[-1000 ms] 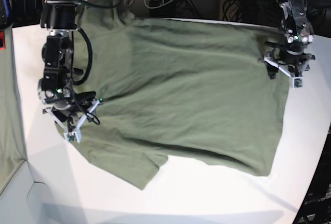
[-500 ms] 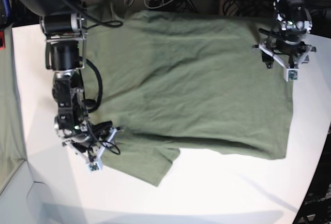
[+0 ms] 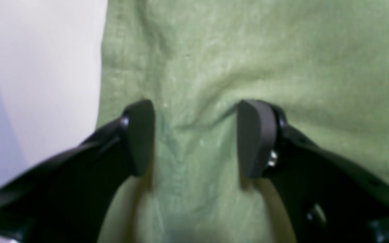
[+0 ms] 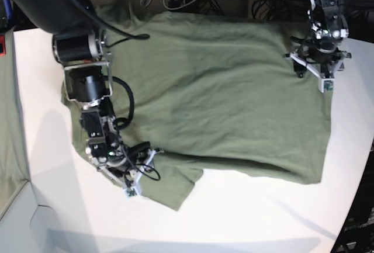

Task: Layout the t-shirt on the table in an organized manner, then fold the t-shirt properly
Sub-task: 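Release both grippers and lower them onto the shirt body, then press both grippers on the shirt and slide them to smooth wrinkles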

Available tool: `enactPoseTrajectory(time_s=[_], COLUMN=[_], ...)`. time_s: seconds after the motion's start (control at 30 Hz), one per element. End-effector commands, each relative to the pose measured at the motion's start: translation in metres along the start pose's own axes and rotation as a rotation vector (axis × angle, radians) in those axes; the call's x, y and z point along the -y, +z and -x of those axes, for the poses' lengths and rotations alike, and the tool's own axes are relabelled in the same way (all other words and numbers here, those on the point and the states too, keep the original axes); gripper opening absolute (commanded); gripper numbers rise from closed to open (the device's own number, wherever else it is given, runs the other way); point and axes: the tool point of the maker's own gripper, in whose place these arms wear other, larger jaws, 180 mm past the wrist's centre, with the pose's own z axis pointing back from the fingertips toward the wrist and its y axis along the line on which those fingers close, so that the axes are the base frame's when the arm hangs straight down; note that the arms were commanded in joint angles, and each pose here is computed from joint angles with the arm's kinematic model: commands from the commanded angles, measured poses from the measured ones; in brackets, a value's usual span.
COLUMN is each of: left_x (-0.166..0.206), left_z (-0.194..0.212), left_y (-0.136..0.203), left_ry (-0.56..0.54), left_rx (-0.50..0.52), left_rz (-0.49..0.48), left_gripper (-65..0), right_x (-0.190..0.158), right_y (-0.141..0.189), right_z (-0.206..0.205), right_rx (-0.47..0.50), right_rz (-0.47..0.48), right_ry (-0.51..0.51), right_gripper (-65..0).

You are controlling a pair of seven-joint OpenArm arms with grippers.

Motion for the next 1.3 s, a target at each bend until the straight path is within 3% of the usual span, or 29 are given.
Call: enactPoseTrajectory(time_s=[0.0,0.13,0.4,0.73,0.93,1.1,1.27], left_x=[-0.005,-0.005,-0.005,-0.004,-0.001,-0.001,0.007], left_z=[0.012,0.013,0.015,0.016,0.013,0.002,-0.033], left_y=[-0.001,0.0,0.0,0.0,0.002,0.01,0.026], left_ry=[-0.018,-0.018,-0.02,-0.016,-0.01,-0.025,-0.026], left_rx=[-0.056,-0.057,-0.063,-0.064,-0.058,-0.022,0.081], left_rz=[-0.018,-0.018,-0.018,-0.016,-0.011,-0.015,-0.011], left_gripper=[-26.6,-26.6,-26.6,-26.6,-26.6,-26.6,-26.6], right_x=[0.007,0.02,0.101,0.173,0.191,0.187,0.152], right_y=[0.003,-0.003,0.006,0.041,0.08,0.108,0.103], right_z=[-0.036,-0.026,0.011,0.017,-0.031,-0.041,-0.021], right_rx=[0.094,0.107,0.12,0.142,0.315,0.414,0.324], right_rz=[0.01,0.039,0.327,0.617,0.753,0.774,0.695], right_ry=[-0.001,-0.028,-0.093,-0.114,-0.141,-0.19,-0.254], right_gripper=[-32.5,-32.5,-32.5,-32.5,-32.5,-32.5,-32.5])
